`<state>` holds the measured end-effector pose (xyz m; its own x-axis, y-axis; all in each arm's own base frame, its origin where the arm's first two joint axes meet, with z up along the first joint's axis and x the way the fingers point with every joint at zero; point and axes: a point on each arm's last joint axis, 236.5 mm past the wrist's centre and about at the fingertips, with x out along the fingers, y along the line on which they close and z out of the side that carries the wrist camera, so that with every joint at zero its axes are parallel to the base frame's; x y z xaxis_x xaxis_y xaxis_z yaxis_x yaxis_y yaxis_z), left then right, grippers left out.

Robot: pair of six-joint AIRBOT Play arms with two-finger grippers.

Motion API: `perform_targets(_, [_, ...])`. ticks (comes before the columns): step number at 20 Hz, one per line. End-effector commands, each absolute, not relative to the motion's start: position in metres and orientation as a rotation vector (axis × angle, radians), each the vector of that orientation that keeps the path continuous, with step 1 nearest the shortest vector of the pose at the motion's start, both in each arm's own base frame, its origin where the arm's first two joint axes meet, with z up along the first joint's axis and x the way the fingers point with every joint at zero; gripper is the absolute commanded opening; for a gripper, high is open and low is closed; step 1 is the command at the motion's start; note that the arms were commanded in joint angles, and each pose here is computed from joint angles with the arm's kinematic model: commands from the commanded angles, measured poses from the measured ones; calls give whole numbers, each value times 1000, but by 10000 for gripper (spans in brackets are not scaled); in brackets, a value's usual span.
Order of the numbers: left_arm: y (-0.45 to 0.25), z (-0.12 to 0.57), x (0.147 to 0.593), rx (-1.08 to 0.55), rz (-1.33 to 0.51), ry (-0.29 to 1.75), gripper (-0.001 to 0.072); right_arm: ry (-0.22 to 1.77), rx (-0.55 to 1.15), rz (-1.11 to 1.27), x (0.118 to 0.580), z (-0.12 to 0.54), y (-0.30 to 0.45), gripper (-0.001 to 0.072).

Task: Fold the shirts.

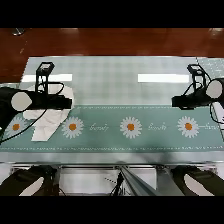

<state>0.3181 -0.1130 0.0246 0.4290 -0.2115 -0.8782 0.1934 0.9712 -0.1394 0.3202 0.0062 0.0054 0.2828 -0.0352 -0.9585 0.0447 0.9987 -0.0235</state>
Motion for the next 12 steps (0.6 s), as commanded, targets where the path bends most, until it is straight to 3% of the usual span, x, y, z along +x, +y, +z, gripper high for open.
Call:
perform_targets(1, [-113,24,318,-18,-253,1100,27,1284,16,-53,320,5,7,19])
perform_targets(12, [-113,24,318,-18,-253,1100,26,1280,14,-52,321,5,7,19])
